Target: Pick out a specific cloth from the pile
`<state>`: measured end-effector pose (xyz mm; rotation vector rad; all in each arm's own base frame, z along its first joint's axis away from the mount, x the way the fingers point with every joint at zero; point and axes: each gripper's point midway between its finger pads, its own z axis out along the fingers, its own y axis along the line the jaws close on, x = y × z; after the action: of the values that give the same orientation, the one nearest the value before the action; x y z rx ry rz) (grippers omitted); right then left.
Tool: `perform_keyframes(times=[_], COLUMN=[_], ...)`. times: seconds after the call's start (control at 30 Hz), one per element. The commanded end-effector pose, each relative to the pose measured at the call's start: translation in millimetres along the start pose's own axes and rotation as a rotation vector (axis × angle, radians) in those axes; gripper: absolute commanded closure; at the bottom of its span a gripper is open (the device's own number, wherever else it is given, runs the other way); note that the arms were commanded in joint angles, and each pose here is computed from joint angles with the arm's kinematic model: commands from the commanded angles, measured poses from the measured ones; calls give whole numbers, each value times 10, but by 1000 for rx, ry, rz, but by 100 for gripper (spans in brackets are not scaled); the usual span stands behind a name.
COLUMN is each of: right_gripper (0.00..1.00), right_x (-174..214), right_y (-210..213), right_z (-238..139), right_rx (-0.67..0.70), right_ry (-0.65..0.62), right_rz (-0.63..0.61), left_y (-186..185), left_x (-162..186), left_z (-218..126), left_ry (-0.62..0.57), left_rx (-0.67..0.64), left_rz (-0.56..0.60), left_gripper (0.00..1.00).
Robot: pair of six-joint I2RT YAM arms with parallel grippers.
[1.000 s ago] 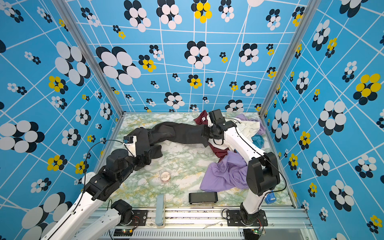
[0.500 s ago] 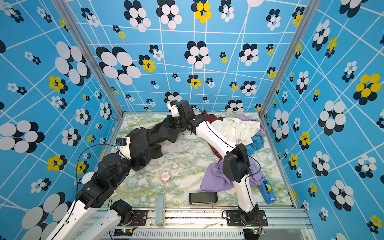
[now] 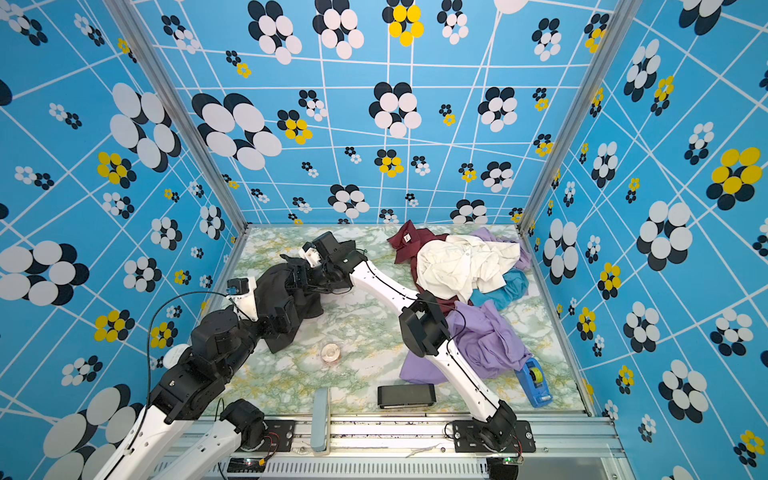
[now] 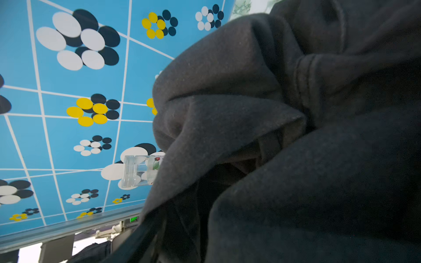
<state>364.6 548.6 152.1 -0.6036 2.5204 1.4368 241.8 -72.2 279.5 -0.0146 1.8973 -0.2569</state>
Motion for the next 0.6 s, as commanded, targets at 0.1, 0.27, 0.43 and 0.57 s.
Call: perform_keyframes(times=[0.1,0.27,0.43,0.57], right_gripper=[7,1,1,1], right_x=[-179,-102,93,146], right_y=[456,498,345,127], right_z=[-662,-1170,-1784,-2440], right_rx=[44,203,421,543], right_ry=[-83,-93,-69,-160], right_rz=[-132,-195,-239,-237], left_y=[28,10,21,106], left_x=[1,-39,-59,-19], left_z=[-16,-4,39,133], left_ry=[-1,-4,4,35], left_rx=[-14,-12,-32,-100], left_rz=[13,14,22,63], left_gripper=[5,2,1,1])
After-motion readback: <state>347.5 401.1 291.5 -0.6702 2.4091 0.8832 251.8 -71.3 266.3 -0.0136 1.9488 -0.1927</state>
